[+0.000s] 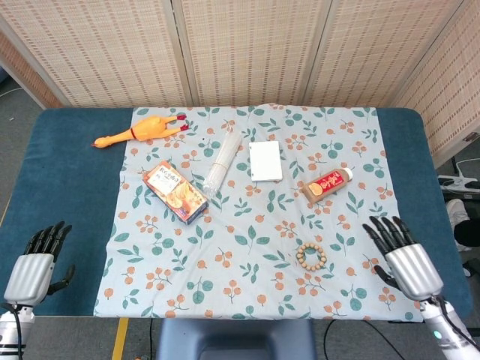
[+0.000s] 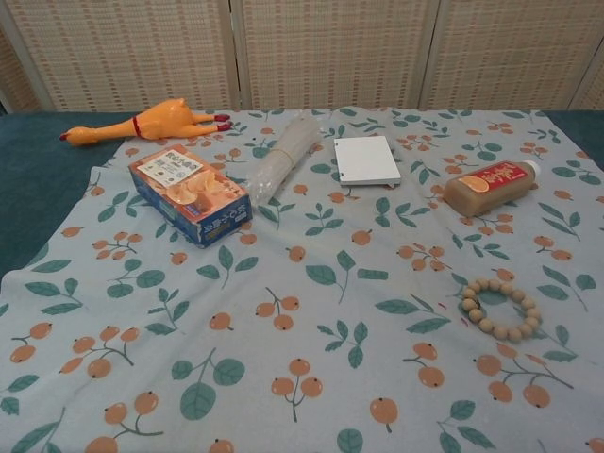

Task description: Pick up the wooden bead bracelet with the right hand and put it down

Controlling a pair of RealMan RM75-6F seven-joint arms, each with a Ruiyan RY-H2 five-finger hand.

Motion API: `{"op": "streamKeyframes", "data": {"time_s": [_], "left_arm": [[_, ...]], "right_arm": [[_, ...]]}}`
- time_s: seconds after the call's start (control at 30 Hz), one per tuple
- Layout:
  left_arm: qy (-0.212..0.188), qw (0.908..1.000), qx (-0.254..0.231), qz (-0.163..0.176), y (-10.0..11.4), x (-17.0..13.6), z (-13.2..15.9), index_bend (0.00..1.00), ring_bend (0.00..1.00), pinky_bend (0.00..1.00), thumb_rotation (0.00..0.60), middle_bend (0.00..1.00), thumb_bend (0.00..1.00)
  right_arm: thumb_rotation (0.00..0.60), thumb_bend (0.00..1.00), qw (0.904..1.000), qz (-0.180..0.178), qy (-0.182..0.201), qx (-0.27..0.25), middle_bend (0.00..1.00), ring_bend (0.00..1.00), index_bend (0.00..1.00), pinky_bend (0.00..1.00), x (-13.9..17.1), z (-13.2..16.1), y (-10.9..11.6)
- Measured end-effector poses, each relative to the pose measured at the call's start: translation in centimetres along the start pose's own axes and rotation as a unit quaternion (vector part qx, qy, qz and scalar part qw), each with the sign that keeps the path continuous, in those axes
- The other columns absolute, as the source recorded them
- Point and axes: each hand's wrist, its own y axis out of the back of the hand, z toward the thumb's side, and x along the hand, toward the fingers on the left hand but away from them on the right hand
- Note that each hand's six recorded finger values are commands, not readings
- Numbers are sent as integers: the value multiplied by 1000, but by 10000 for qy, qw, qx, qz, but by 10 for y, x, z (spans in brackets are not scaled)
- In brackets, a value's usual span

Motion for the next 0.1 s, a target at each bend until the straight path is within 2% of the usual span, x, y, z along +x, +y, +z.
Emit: {"op": "streamKeyframes", "data": {"time_s": [0.1], "left_arm": [[-33,10000,6,69,2,0,1,0,0,94,600,0,441]], "right_arm": [[600,185,9994,-20,-322,127,0,0,0,0,15,-10,1]]}}
